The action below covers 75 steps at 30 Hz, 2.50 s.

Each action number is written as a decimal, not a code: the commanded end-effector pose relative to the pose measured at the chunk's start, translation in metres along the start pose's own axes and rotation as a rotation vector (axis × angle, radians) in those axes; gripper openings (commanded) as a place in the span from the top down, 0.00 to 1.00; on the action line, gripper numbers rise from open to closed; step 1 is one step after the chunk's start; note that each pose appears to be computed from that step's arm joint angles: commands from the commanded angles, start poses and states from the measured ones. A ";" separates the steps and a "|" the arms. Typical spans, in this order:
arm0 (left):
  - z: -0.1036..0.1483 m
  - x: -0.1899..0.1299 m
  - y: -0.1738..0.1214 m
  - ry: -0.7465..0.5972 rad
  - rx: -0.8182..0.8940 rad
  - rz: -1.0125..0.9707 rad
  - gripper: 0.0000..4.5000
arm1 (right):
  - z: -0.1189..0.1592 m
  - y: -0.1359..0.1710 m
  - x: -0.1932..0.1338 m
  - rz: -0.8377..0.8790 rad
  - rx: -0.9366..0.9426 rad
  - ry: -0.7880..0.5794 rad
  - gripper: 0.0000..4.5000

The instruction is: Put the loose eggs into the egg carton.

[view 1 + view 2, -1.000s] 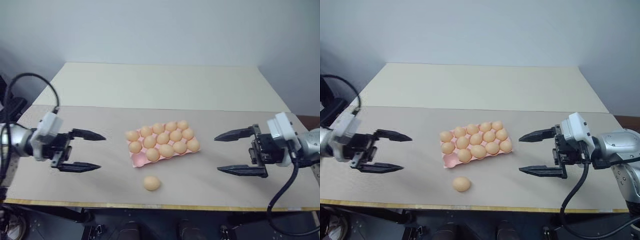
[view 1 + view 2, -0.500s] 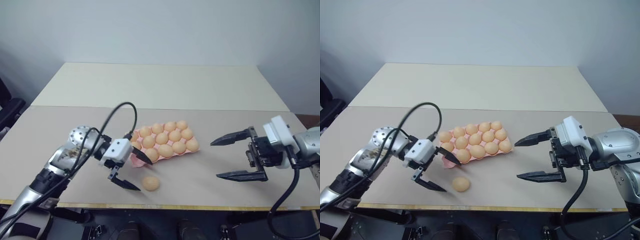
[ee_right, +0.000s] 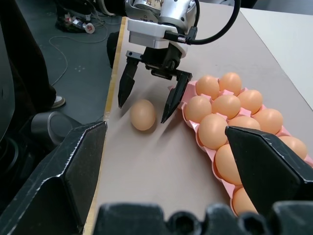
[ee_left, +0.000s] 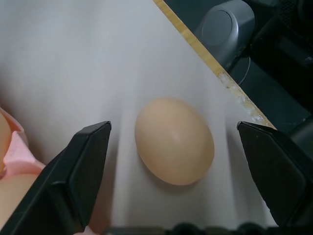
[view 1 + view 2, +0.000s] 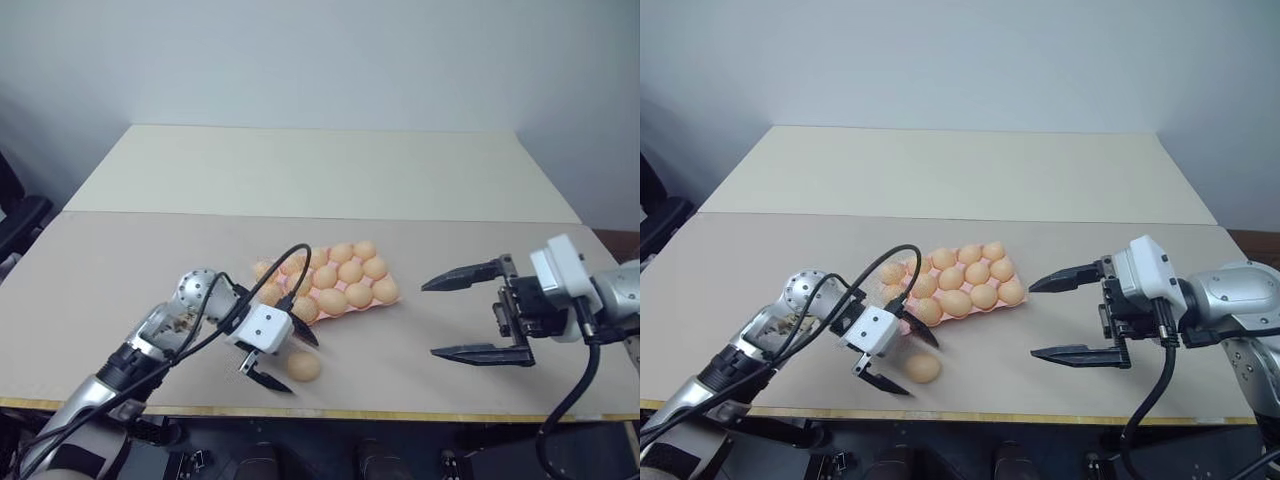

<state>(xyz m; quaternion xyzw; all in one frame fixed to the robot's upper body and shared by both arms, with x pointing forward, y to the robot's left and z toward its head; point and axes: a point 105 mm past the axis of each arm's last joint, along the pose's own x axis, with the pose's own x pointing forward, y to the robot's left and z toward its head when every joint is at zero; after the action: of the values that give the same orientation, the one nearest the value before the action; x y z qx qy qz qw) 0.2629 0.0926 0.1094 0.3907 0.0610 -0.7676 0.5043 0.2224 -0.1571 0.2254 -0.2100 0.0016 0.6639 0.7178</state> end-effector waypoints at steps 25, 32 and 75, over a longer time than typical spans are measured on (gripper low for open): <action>0.004 -0.094 0.029 -0.193 -0.269 0.526 0.61 | 0.015 -0.023 0.006 -0.170 -0.034 -0.116 0.00; -0.007 -0.088 0.014 -0.141 -0.289 0.464 0.61 | 0.016 -0.023 0.005 -0.164 -0.037 -0.112 0.00; 0.009 -0.206 -0.062 -0.210 -0.475 0.772 0.00 | 0.008 -0.024 -0.011 -0.152 -0.003 -0.074 0.00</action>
<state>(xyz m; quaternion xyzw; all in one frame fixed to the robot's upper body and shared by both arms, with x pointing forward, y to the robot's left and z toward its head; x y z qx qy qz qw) 0.2504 0.2723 0.2177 0.1621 0.0542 -0.5242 0.8343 0.2440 -0.1619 0.2331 -0.1663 -0.0274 0.6228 0.7640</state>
